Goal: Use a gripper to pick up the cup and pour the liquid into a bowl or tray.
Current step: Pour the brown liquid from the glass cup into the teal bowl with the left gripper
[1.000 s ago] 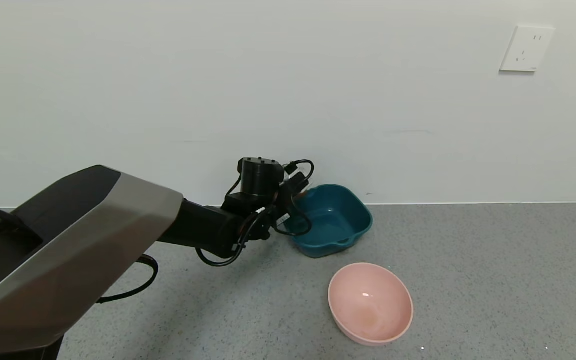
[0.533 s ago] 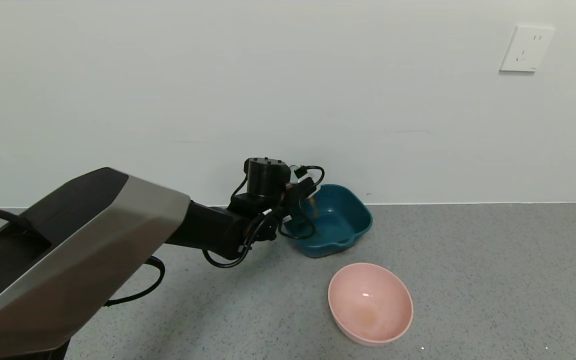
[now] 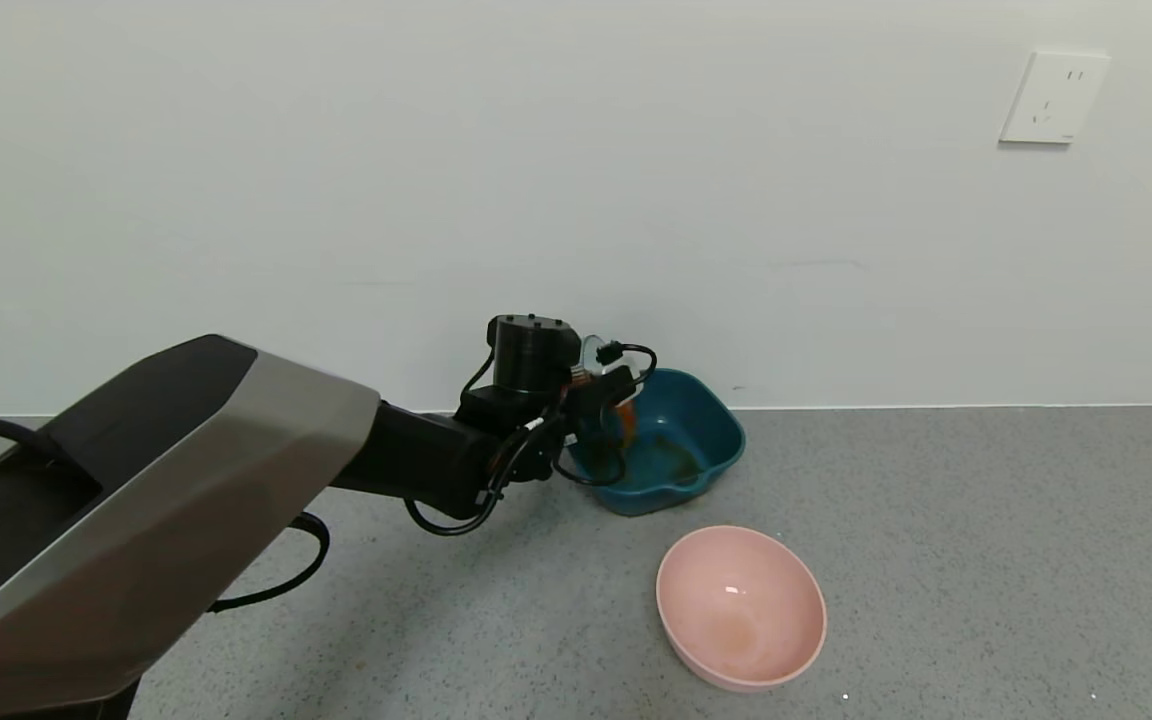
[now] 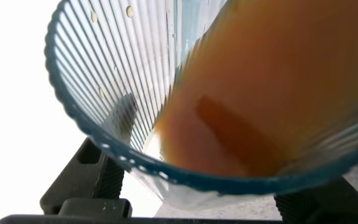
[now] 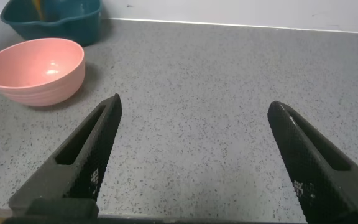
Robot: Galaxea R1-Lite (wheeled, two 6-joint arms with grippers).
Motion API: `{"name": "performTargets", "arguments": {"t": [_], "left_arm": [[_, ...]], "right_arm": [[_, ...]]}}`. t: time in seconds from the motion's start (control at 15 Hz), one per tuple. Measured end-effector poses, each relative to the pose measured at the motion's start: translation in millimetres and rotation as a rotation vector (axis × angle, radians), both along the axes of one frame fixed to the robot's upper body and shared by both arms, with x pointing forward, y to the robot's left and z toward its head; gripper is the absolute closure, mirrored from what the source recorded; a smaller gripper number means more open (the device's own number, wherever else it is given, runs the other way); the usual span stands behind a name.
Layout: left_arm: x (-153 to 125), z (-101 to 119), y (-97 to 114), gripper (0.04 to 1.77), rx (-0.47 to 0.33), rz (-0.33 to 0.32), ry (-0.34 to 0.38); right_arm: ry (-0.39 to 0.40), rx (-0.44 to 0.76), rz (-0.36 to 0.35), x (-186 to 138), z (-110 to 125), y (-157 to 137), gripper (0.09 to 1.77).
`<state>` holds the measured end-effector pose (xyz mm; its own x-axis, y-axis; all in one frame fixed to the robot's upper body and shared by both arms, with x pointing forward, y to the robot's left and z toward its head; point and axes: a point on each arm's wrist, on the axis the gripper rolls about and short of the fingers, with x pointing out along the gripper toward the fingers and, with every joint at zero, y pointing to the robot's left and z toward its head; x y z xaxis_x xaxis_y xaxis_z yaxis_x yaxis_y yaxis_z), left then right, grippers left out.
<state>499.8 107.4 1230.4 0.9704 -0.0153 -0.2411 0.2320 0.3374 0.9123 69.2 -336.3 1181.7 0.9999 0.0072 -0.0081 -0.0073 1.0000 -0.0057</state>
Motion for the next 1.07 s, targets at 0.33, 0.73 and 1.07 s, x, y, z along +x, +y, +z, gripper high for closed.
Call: {"name": "performTargets", "arguments": {"t": [0.33,0.73,1.07], "left_arm": [[-0.2,3.2,-0.7,0.51,0.081,-0.022,-0.01],[-1.2,5.3,-5.4,0.51,0.141,-0.031,-0.021],[-2.8,7.5,-6.8,0.51,0.203,-0.048,-0.027]], "right_arm": [[0.0,0.0,0.0,0.0,0.0,0.0,0.15],[0.0,0.0,0.0,0.0,0.0,0.0,0.15],[0.0,0.0,0.0,0.0,0.0,0.0,0.15]]}}
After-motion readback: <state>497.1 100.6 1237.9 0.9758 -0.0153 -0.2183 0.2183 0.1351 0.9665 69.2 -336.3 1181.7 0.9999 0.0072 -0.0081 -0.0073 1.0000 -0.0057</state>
